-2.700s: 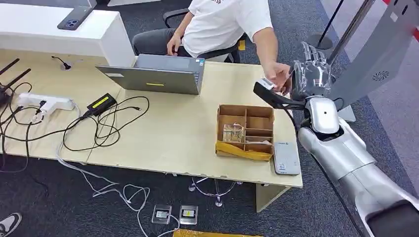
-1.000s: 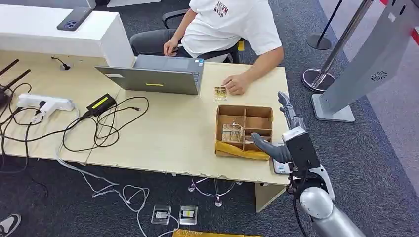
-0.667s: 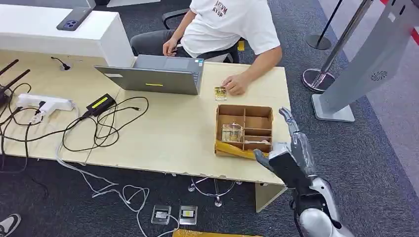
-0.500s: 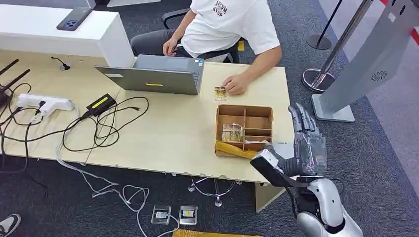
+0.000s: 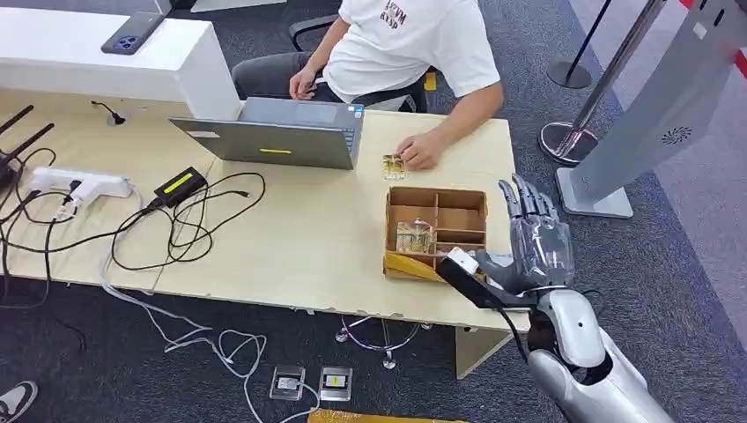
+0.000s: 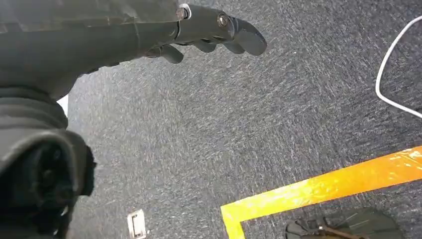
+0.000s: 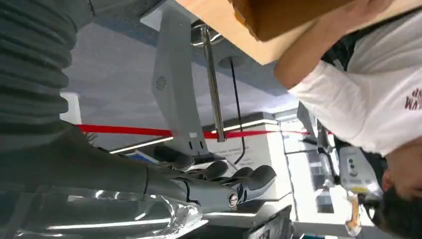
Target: Pass the card to the sensor for recognition and then transmit it.
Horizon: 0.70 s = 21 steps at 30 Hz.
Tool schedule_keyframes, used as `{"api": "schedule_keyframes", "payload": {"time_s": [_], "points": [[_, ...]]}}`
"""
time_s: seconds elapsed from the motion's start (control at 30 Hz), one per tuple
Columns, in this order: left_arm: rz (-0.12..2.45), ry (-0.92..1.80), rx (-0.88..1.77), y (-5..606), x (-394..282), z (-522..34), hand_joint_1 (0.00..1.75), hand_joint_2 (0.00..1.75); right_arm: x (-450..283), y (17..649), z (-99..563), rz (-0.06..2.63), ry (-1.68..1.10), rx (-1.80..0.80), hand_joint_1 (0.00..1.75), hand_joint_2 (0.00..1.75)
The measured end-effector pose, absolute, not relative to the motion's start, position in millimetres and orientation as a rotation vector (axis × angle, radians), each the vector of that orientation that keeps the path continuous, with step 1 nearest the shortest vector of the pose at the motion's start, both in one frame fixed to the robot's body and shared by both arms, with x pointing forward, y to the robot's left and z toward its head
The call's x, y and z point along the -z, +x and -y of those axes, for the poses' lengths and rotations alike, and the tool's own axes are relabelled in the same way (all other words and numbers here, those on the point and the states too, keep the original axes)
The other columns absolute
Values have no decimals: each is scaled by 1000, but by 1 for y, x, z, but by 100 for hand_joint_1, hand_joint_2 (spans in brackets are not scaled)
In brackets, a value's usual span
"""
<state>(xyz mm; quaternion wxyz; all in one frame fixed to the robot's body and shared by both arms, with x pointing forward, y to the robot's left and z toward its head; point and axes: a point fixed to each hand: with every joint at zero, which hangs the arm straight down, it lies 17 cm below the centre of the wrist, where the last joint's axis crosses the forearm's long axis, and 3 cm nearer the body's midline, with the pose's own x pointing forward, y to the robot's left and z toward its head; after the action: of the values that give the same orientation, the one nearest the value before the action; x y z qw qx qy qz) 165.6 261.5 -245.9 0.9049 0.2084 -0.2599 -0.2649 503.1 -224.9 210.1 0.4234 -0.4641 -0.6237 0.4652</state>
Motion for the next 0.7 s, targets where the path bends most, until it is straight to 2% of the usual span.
{"api": "schedule_keyframes", "payload": {"time_s": [0.27, 0.7], "points": [[535, 429, 541, 165, 246, -261, 0, 0, -166, 513, 206, 1448, -1035, -1307, 0, 175], [538, 423, 540, 166, 246, -259, 0, 0, -123, 513, 195, 1368, -951, -1378, 0, 175]]}}
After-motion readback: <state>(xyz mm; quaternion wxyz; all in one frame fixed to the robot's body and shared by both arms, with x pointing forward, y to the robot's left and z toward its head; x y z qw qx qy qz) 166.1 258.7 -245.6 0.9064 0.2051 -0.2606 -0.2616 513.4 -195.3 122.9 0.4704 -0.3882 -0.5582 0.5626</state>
